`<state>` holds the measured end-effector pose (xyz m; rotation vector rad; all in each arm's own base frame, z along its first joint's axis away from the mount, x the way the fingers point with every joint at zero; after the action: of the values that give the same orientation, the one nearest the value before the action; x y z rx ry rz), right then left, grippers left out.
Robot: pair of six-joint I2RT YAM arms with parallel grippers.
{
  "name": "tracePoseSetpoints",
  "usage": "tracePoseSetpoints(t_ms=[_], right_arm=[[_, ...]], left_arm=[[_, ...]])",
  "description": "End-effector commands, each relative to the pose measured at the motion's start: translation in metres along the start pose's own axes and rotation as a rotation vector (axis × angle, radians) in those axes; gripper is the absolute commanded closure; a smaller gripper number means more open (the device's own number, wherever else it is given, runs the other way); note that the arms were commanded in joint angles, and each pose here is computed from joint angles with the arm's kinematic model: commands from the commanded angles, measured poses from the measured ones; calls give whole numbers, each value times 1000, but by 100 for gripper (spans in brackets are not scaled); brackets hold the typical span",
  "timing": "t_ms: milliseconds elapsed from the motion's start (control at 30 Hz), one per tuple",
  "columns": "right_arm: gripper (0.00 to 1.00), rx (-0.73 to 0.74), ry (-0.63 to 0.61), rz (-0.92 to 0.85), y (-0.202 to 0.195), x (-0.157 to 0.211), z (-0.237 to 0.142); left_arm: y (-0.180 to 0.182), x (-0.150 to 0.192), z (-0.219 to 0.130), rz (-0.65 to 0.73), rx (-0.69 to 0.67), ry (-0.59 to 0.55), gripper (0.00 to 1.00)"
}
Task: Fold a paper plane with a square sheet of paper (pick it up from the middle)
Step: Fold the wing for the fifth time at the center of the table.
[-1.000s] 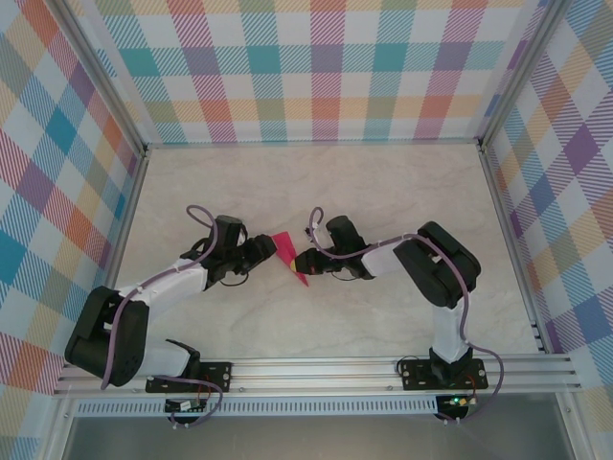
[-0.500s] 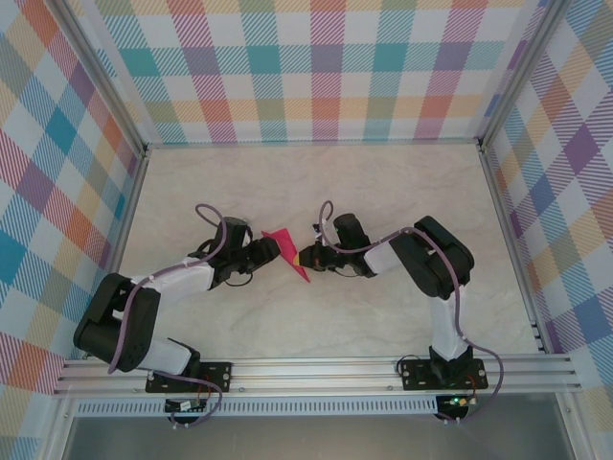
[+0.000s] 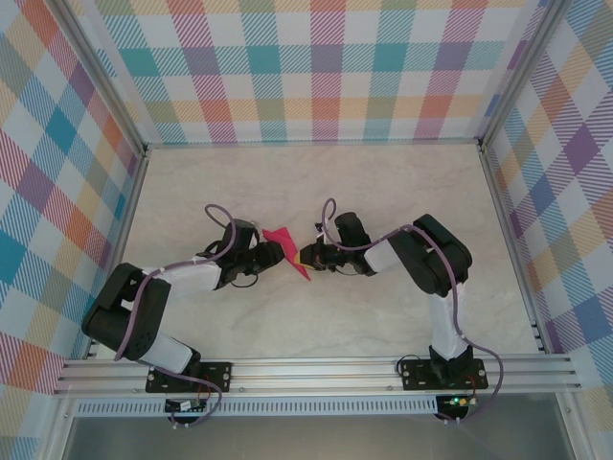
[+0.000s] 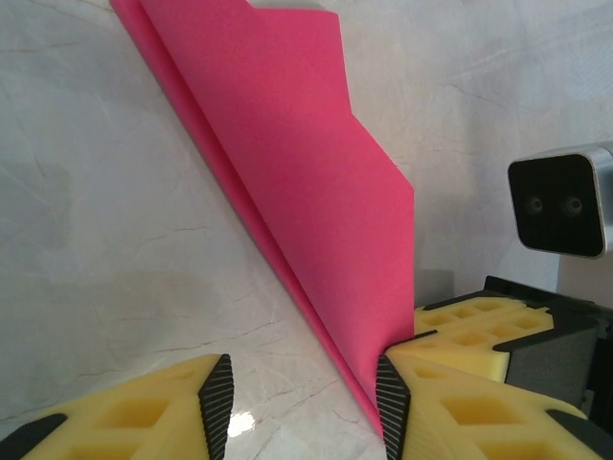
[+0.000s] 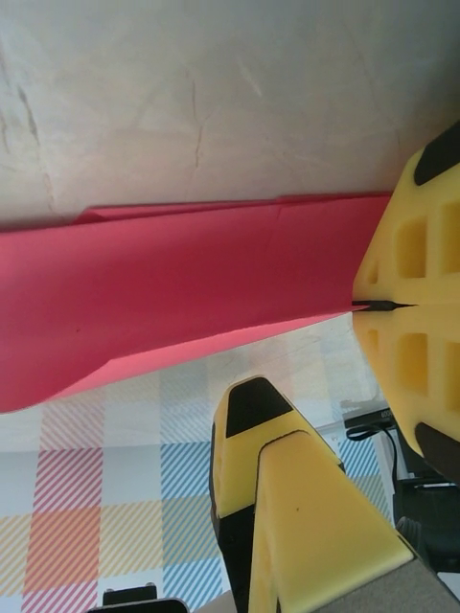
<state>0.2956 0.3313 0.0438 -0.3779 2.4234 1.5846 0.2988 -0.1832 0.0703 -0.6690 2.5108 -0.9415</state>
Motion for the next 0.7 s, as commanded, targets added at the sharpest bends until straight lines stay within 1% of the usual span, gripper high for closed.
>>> tracePoseSetpoints(t_ms=[0,200,333,667], right_arm=[[100,2,16,46,-9,0,2],[100,14,16,91,-17,1,0],[100,21,14,112,-20,2,-2],[100,31,19,183,-31,4,-2]], left_arm=[[-17,-8,4,29,40,-30,57],[-22,-13,10,33,61,-57,64],[-24,-14,15,39,68,-54,70],[-32,-12,21,62,125,-41,76]])
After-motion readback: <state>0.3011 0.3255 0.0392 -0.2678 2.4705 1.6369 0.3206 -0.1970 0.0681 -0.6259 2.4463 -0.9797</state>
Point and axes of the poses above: each hand's point on the last joint's axis, 136 mm out from that joint toward the fingers, its own z axis out along the fingers, its own y axis along the line the jaws close on, x = y × z, the point moved 3 cm from there along -z, back along the fingers, and after that the axes turned 13 degrees about -z, right-handed, at the moved point
